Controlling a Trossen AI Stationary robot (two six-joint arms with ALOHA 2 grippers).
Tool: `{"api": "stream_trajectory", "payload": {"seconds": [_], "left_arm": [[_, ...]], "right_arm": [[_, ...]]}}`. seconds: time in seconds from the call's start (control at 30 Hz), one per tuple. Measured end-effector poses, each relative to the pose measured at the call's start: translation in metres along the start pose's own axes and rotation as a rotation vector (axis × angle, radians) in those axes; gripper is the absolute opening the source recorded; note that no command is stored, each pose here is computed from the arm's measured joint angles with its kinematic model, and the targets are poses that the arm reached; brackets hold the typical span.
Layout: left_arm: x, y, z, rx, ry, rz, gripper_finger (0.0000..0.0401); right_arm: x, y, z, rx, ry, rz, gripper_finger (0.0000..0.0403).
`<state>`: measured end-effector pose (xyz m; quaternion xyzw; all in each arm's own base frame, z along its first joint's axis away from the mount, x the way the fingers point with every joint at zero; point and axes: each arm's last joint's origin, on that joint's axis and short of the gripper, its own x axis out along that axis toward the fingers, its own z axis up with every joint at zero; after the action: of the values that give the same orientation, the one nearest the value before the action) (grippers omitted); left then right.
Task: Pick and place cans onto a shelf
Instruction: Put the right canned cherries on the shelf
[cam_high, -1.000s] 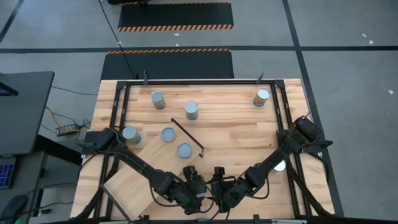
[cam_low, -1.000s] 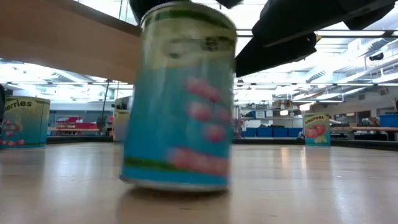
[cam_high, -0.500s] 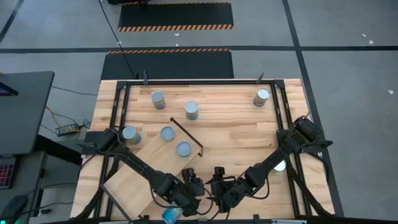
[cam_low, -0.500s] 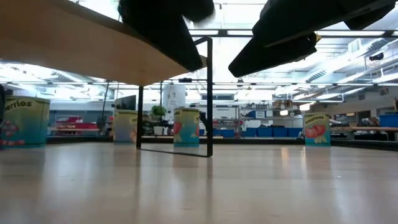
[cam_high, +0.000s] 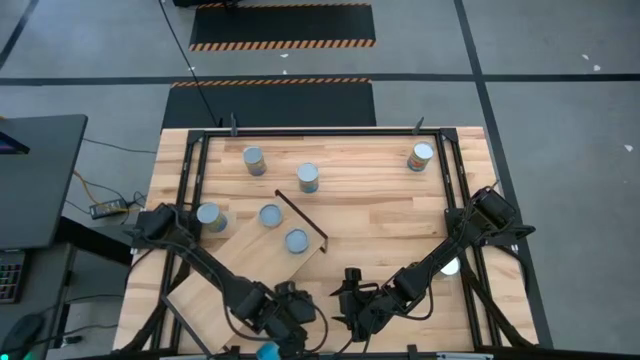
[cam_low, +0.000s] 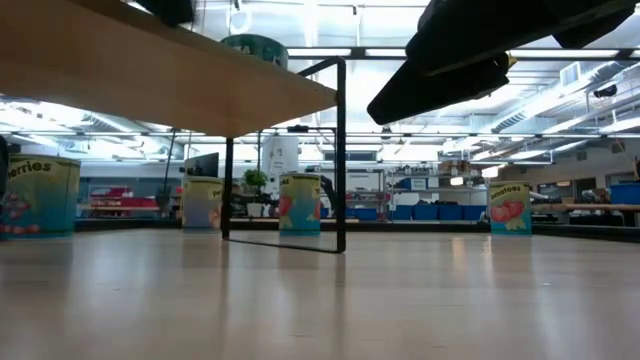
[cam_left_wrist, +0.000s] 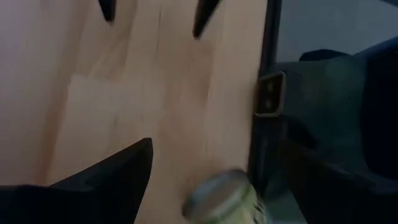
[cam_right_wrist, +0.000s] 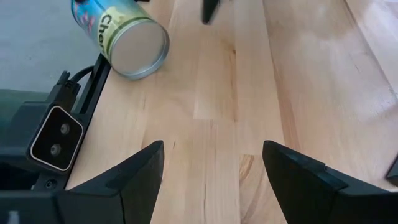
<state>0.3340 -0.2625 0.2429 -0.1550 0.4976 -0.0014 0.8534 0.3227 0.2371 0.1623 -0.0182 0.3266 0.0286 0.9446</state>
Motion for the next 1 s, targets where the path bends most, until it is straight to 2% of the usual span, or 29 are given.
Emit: {"api": "stream_trajectory", "payload": {"seconds": [0.37, 0.57, 0.73, 1.0], "left_arm": [[-0.042, -0.038, -0.011, -0.25, 0.049, -0.09, 0.035], [-0.031, -0.052, -0.03, -0.326, 0.066, -0.074, 0.035], [-0.015, -0.058, -0.043, -0.333, 0.083, -0.041, 0.035], [-0.001, -0.049, -0.043, -0.35, 0.089, 0.049, 0.035]], "right_arm": [[-0.002, 0.004, -0.001, 0.016, -0.002, 0.009, 0.0279], [-0.007, 0.013, -0.005, 0.042, -0.006, 0.02, 0.0279], [-0.01, 0.018, -0.007, 0.057, -0.018, 0.016, 0.0279], [-0.011, 0.019, -0.005, 0.068, -0.039, 0.023, 0.0279]]}}
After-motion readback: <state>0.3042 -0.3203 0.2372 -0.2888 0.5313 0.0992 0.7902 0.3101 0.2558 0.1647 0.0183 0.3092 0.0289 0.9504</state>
